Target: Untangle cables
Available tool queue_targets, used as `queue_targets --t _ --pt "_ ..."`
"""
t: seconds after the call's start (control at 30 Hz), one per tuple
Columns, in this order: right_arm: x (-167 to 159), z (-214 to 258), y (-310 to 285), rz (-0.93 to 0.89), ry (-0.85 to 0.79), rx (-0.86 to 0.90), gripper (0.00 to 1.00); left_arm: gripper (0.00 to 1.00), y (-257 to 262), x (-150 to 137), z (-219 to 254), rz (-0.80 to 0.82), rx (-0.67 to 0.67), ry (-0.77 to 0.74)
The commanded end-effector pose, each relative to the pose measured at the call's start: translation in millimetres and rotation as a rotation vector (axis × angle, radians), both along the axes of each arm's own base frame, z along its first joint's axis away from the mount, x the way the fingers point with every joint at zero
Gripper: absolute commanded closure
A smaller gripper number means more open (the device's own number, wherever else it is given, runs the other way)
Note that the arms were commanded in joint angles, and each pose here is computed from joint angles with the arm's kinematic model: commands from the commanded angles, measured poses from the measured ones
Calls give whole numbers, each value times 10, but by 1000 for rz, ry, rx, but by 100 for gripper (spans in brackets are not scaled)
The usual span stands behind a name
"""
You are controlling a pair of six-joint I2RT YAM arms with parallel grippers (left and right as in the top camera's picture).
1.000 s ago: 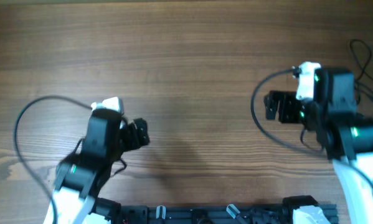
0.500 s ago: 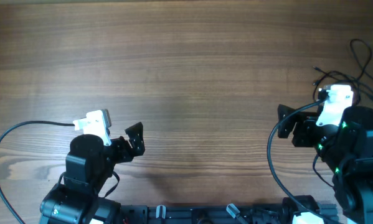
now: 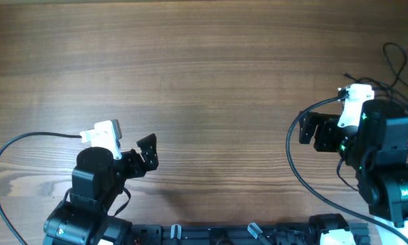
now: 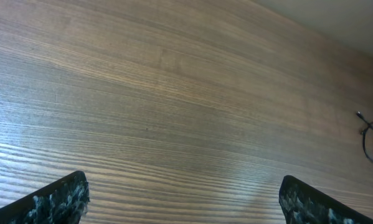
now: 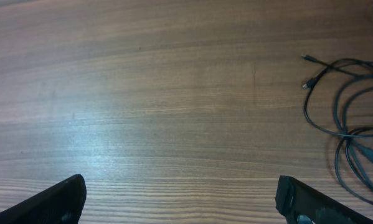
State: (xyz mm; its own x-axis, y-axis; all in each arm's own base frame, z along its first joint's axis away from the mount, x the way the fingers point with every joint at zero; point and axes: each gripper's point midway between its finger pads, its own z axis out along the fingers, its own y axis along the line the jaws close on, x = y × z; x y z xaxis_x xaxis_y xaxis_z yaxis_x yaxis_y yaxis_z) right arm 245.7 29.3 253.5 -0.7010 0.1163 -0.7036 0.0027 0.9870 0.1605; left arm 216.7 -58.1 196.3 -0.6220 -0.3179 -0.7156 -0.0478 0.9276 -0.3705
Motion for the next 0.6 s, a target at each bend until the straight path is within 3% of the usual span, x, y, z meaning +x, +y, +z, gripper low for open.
queue_targets --t 0.0,0.27,0.57 --pt "-142 62 -36 -17 -55 1 0 0 23 1 -28 6 18 1" --pt "-467 -246 -160 -60 -140 -27 0 0 23 1 -28 6 18 1" --pt "-196 -20 -19 -7 -675 66 0 0 23 2 -29 6 18 2"
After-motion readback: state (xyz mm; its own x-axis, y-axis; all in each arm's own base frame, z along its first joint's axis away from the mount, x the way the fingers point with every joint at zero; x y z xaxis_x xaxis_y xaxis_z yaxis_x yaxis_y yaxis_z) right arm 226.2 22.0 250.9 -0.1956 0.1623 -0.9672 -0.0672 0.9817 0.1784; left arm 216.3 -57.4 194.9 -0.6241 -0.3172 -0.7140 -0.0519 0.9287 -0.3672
